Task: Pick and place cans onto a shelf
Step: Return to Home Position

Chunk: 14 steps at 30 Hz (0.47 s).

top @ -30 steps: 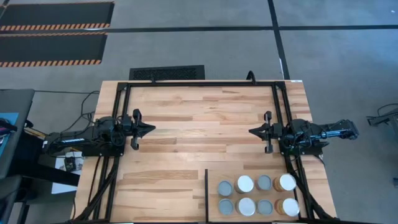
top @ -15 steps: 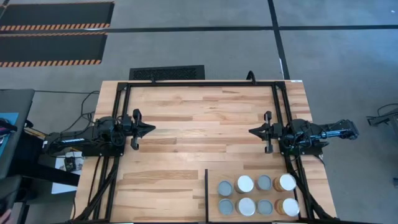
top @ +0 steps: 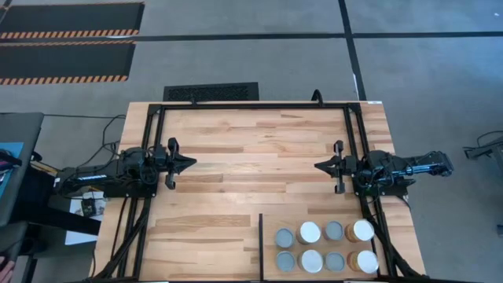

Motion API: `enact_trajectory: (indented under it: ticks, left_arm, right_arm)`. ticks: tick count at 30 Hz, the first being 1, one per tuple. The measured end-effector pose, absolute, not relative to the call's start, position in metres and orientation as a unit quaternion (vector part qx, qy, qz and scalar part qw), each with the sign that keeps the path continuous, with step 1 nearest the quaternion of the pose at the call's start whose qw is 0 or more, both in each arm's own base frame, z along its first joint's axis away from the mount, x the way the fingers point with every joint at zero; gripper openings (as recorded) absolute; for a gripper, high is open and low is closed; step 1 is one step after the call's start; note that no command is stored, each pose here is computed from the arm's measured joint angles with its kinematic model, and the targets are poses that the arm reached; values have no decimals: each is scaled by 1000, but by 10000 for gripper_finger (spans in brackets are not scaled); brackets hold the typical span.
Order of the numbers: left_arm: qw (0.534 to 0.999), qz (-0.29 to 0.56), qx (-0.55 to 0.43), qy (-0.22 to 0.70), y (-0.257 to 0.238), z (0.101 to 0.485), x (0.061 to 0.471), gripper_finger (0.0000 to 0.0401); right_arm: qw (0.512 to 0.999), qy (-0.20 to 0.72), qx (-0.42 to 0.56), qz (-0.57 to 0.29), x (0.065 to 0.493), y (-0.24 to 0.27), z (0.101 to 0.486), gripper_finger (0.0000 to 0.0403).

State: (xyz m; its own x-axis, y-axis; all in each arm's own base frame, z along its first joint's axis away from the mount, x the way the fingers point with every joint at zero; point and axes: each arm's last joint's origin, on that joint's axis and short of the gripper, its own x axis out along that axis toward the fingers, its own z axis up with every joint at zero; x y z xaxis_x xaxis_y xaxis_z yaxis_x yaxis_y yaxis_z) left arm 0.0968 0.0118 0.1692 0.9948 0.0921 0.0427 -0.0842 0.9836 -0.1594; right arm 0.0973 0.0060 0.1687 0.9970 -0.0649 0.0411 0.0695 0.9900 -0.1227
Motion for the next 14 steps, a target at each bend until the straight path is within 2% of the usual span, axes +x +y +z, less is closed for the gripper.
enact_trajectory:
  ticks: [14]
  left_arm:
    - [996, 44, -79, -25, 12, 169, 97, 0]
  right_arm:
    - [997, -19, -62, -34, 97, 6, 169, 32]
